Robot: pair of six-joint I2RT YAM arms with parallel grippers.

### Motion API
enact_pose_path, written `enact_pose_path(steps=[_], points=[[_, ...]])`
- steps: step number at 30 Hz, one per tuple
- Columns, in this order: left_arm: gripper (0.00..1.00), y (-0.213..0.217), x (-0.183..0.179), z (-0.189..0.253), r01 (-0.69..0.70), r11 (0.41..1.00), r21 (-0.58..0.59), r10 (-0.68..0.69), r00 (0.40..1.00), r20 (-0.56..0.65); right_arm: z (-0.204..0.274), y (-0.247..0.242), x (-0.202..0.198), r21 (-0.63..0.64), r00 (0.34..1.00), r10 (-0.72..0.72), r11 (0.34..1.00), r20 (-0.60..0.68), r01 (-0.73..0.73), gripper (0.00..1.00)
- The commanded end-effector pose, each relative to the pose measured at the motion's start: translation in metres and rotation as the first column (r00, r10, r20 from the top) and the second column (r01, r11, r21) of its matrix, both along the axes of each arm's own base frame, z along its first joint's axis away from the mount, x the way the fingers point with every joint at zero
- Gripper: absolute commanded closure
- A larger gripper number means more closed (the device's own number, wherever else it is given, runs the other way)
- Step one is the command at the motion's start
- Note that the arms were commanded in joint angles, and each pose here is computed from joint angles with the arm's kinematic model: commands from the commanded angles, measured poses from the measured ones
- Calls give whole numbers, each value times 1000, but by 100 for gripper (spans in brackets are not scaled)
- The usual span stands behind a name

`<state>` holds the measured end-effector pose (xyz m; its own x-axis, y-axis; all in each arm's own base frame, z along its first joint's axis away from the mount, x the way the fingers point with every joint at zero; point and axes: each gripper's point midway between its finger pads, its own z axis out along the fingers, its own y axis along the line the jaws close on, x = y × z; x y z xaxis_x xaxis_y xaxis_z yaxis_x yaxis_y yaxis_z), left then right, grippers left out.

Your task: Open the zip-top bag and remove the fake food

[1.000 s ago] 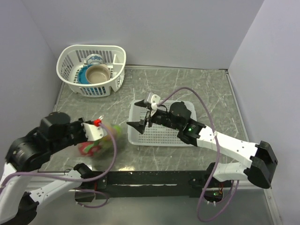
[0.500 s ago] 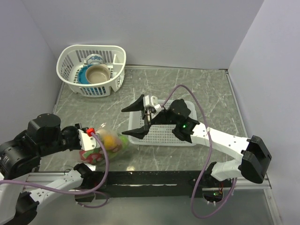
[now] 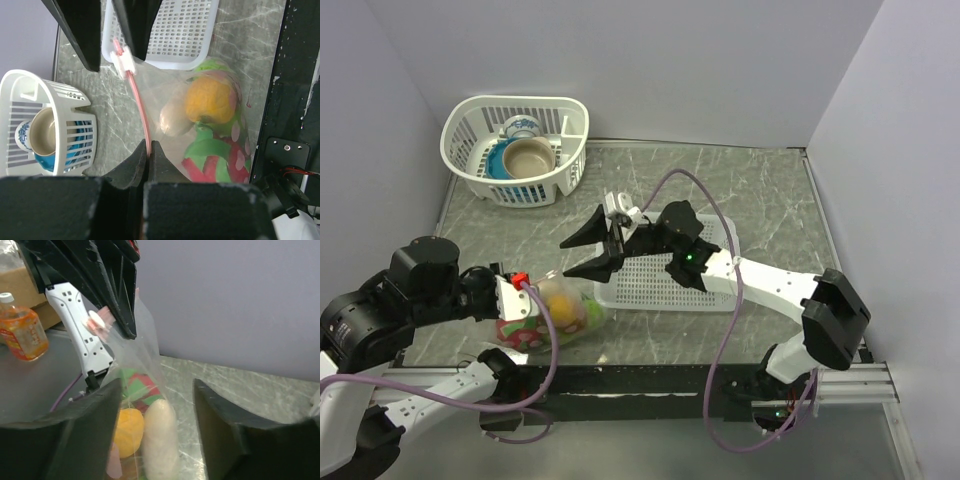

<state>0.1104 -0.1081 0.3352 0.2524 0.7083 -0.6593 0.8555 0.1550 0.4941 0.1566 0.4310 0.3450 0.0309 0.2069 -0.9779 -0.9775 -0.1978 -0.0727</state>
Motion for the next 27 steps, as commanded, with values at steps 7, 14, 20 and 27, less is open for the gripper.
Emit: enact_pose_path(steps=[7, 14, 20, 27], points=[[99, -15, 11, 20, 39, 997, -64, -33, 996, 88, 32, 7, -16, 53, 996, 87, 995, 22, -88, 30], [99, -15, 12, 21, 40, 997, -63, -34, 995, 92, 15, -3, -30, -29, 988, 147, 989, 47, -146, 13], [99, -13, 13, 24, 35, 997, -63, -28, 993, 111, 7, -15, -39, -83, 980, 177, 982, 87, -170, 12], [99, -16, 16, 25, 32, 997, -68, -25, 994, 104, 27, -9, -34, -9, 985, 163, 987, 51, -163, 19]])
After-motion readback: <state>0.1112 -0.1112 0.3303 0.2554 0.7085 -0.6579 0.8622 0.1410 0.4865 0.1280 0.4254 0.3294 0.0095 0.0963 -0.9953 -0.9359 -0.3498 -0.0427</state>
